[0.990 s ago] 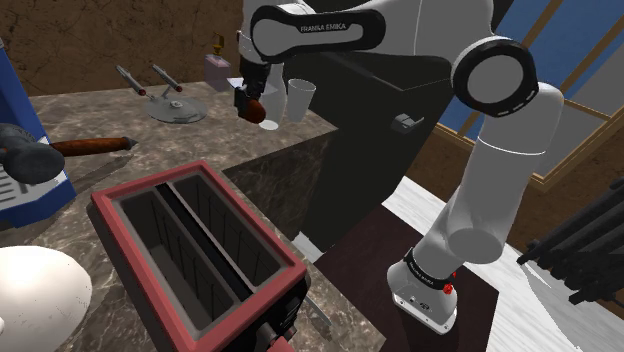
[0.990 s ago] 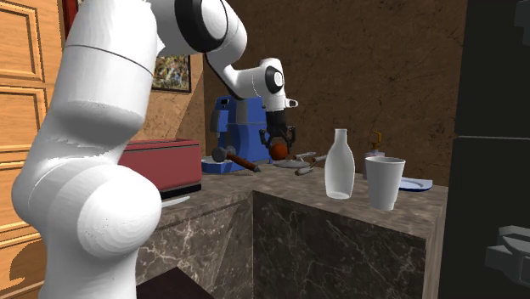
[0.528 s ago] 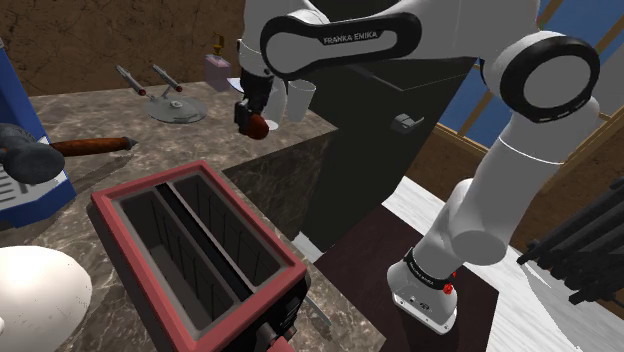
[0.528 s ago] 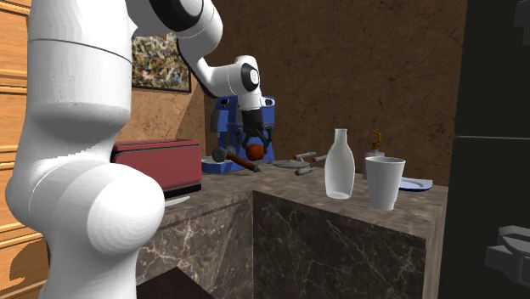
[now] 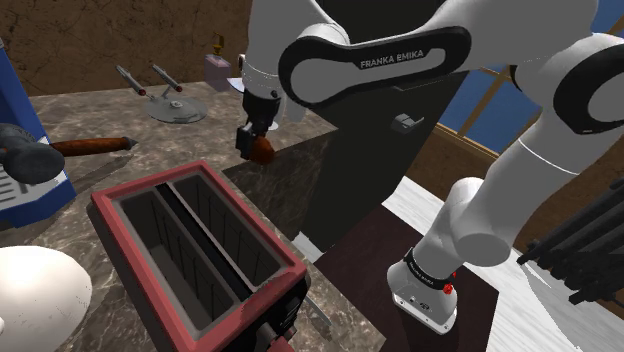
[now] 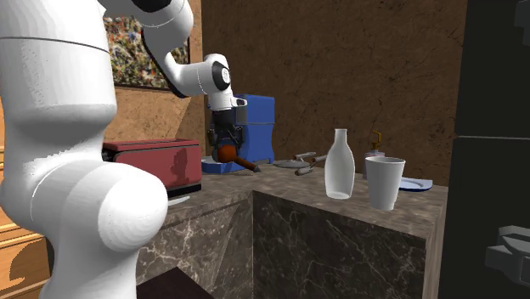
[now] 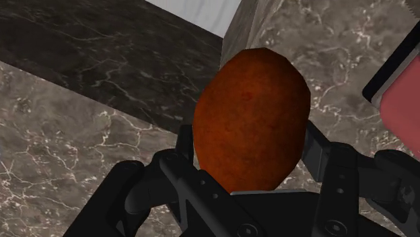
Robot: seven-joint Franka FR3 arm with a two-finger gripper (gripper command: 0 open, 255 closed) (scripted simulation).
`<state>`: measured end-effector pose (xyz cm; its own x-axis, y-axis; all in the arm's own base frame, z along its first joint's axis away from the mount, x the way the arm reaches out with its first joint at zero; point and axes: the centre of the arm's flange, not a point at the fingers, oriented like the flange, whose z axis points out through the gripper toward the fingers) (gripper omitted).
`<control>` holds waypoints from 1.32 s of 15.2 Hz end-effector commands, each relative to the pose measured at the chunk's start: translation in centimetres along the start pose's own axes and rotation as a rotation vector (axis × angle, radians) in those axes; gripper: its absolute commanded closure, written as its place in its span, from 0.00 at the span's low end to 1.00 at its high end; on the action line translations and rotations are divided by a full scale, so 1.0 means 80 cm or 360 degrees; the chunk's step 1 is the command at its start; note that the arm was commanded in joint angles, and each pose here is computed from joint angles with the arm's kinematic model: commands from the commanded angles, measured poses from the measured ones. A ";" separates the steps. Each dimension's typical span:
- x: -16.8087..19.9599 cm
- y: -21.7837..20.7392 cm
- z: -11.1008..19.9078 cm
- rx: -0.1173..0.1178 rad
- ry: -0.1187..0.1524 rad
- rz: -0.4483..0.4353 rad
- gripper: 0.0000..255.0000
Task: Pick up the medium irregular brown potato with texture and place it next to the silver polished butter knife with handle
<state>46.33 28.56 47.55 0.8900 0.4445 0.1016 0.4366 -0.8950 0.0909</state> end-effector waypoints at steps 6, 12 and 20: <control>-0.063 -0.096 -0.017 -0.0001 0.0000 0.0002 1.00; -0.115 -0.180 -0.030 -0.0001 0.0000 0.0002 1.00; -0.184 -0.291 -0.048 -0.0001 0.0000 0.0002 1.00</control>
<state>23.90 42.28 48.28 0.8916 0.4406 0.1046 0.4326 -0.8970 0.0909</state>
